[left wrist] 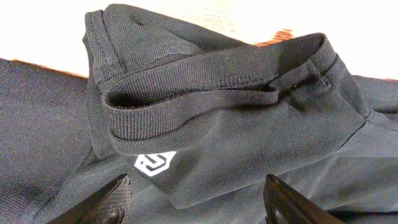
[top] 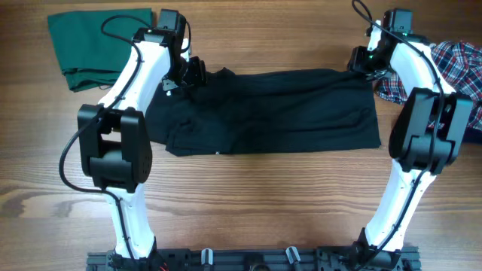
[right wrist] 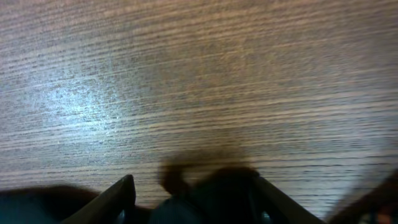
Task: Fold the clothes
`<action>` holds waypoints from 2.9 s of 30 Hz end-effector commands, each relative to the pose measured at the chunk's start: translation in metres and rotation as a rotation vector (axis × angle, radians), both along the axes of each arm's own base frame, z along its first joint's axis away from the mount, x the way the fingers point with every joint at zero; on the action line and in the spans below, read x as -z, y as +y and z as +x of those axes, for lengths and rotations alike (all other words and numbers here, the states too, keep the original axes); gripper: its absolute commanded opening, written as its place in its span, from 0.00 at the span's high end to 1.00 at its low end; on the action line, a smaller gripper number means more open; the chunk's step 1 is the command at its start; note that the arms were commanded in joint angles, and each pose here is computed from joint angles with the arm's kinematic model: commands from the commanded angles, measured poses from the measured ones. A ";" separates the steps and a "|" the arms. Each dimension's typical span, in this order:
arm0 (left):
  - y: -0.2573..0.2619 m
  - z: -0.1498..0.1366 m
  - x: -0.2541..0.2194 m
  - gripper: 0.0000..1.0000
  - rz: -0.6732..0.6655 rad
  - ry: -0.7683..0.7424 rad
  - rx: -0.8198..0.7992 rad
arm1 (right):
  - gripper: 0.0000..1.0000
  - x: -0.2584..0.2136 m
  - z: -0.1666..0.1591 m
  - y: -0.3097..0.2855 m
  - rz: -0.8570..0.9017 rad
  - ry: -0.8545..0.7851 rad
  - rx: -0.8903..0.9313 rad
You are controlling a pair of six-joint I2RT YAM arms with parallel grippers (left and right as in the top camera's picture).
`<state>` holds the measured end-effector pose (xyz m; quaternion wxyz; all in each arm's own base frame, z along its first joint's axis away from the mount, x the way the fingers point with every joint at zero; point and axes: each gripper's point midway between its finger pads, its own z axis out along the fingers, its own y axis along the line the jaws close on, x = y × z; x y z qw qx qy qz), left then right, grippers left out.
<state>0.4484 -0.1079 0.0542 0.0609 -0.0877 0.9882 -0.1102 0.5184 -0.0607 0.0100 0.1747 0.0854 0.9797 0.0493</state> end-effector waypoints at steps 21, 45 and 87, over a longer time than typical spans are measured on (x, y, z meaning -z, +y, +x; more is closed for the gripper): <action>0.002 0.003 -0.014 0.46 -0.012 -0.030 -0.005 | 0.96 -0.043 0.001 -0.003 -0.019 -0.049 0.024; 0.002 0.002 -0.013 0.46 -0.011 -0.026 -0.004 | 0.96 -0.054 -0.074 0.008 0.053 0.227 0.174; -0.007 0.010 0.014 0.21 -0.033 -0.034 0.106 | 0.62 -0.047 -0.083 0.029 0.188 0.279 0.243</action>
